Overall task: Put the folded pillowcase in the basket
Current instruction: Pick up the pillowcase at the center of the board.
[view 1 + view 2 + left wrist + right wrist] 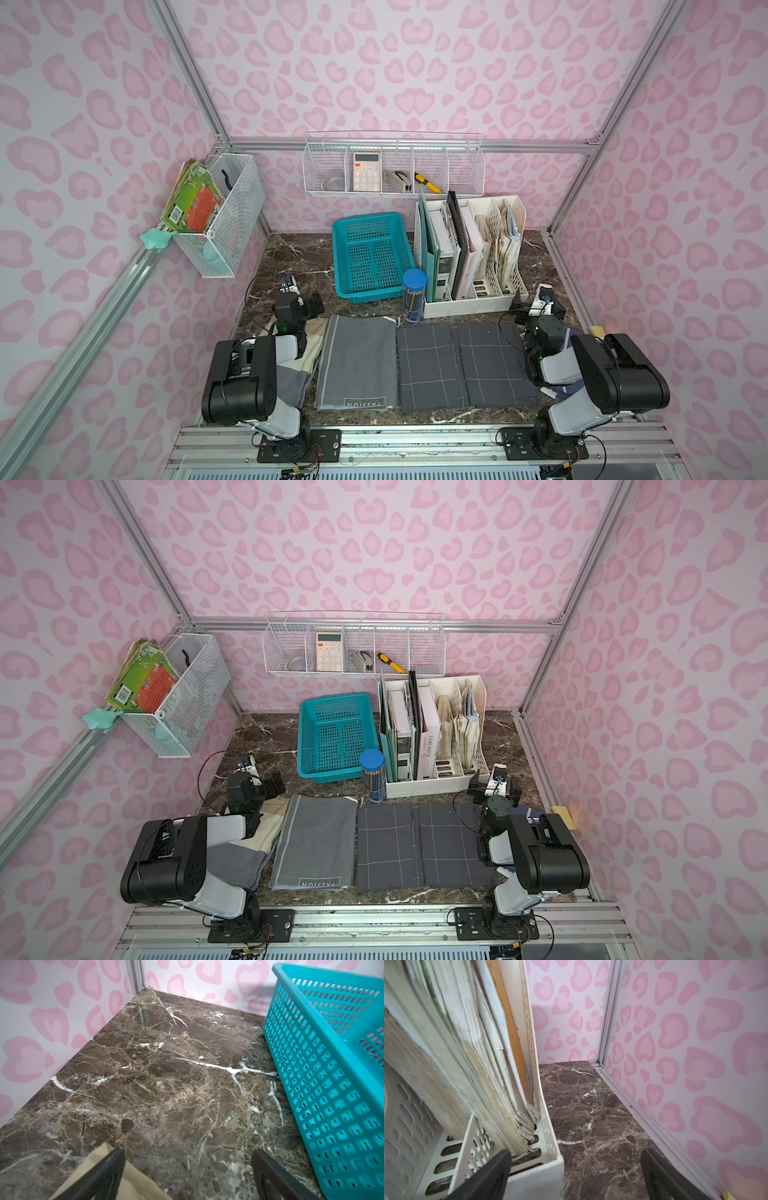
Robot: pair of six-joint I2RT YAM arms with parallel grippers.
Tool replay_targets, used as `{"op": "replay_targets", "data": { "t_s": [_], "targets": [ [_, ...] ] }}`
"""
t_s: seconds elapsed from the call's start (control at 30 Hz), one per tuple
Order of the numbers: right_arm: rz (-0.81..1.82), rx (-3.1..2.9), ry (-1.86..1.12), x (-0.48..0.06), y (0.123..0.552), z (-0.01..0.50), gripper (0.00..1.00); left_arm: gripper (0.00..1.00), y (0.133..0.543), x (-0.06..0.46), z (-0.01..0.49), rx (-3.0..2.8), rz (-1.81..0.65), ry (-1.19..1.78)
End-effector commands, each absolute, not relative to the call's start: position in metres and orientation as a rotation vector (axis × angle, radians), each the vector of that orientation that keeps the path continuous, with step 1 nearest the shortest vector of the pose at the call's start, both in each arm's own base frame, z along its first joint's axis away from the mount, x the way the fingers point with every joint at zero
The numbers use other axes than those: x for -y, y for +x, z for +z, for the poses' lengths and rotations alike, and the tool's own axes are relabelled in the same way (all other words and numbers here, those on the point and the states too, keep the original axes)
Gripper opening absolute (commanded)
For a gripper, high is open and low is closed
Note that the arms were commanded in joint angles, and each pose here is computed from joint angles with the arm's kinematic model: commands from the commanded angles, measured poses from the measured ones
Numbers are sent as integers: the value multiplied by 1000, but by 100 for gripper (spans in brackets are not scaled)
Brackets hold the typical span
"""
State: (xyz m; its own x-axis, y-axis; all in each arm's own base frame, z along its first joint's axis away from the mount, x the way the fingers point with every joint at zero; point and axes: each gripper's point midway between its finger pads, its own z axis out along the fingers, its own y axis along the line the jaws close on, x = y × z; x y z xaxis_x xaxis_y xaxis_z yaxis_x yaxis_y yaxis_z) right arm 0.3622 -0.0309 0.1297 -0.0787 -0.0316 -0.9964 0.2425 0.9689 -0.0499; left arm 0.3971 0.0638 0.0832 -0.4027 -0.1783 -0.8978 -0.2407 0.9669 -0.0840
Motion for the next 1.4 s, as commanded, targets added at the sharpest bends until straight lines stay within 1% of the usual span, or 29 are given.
{"op": "replay_targets", "data": {
  "t_s": [0.0, 0.6, 0.7, 0.77, 0.87, 0.97, 1.1, 1.17, 1.23, 1.27, 1.3, 1.37],
  "targets": [
    [-221, -1610, 169, 31, 364, 136, 100, 100, 397, -62, 85, -1993, 68, -286],
    [-217, -1605, 163, 30, 363, 137, 100, 99, 397, -62, 85, -1992, 70, -285],
    [-175, -1566, 23, 5, 356, 149, 100, 99, 397, -57, 94, -1970, 76, -245],
    [-213, -1516, 26, 4, 342, 164, 100, 99, 395, -49, 106, -1958, 119, -199],
    [-230, -1527, -81, -28, 348, 188, 100, 99, 391, -37, 123, -1929, 211, -147],
    [-106, -1536, -161, -64, 355, 220, 100, 100, 387, -28, 155, -1896, 265, -132],
    [107, -1523, -114, -89, 345, 259, 100, 99, 377, -27, 203, -1874, 140, -300],
    [237, -1537, -48, -92, 337, 270, 100, 99, 367, -33, 218, -1888, 67, -496],
    [327, -1570, 156, -76, 329, 266, 100, 99, 357, -33, 224, -1946, -4, -638],
    [369, -1570, 273, -65, 323, 261, 100, 99, 350, -31, 219, -2003, -37, -731],
    [405, -1551, 303, -61, 318, 262, 100, 99, 344, -30, 217, -2045, -54, -786],
    [499, -1501, 222, -64, 305, 271, 100, 99, 333, -25, 204, -2159, -75, -863]
  ]
}}
